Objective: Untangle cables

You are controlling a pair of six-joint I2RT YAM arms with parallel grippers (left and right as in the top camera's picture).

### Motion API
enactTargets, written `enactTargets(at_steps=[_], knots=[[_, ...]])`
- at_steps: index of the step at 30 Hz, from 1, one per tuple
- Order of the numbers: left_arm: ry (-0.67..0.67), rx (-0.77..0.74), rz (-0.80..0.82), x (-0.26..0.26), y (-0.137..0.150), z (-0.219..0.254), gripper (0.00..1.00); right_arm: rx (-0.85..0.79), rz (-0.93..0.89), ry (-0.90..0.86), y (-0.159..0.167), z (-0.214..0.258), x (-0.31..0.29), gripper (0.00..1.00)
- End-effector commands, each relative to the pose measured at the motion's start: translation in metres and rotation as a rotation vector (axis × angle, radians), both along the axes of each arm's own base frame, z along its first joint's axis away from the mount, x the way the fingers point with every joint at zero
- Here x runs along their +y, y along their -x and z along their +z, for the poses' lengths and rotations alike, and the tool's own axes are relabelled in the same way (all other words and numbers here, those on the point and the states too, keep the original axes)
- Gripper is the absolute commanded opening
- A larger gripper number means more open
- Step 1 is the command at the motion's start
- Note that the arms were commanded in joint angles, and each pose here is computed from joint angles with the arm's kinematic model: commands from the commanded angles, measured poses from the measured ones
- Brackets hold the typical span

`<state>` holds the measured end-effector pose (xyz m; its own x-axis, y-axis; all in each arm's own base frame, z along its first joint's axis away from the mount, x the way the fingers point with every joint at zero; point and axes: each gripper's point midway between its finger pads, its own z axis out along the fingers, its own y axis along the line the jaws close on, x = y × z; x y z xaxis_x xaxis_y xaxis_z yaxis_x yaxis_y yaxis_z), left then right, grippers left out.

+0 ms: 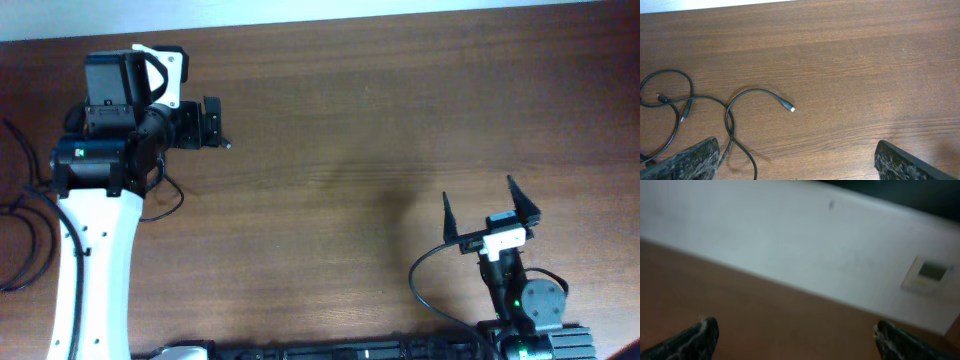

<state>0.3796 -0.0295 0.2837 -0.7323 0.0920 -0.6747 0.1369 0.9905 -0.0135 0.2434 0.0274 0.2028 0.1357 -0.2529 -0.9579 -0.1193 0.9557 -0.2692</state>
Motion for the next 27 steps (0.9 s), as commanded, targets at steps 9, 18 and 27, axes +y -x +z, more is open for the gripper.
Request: enactTargets(at_steps=[9,18,27], knots=[[0.002,-0.005,-0.017,-0.003,0.001,0.001,0.99,0.191,-0.146,-0.119,-0.003,-0.048,-0.026,0.98],[0.002,-0.005,-0.017,-0.003,0.001,0.001,0.99,0.18,-0.235,-0.298,-0.002,-0.046,-0.042,0.99],[0.002,-0.004,-0.017,-0.003,0.001,0.001,0.99,0.179,-0.235,-0.298,-0.002,-0.045,-0.042,0.99]])
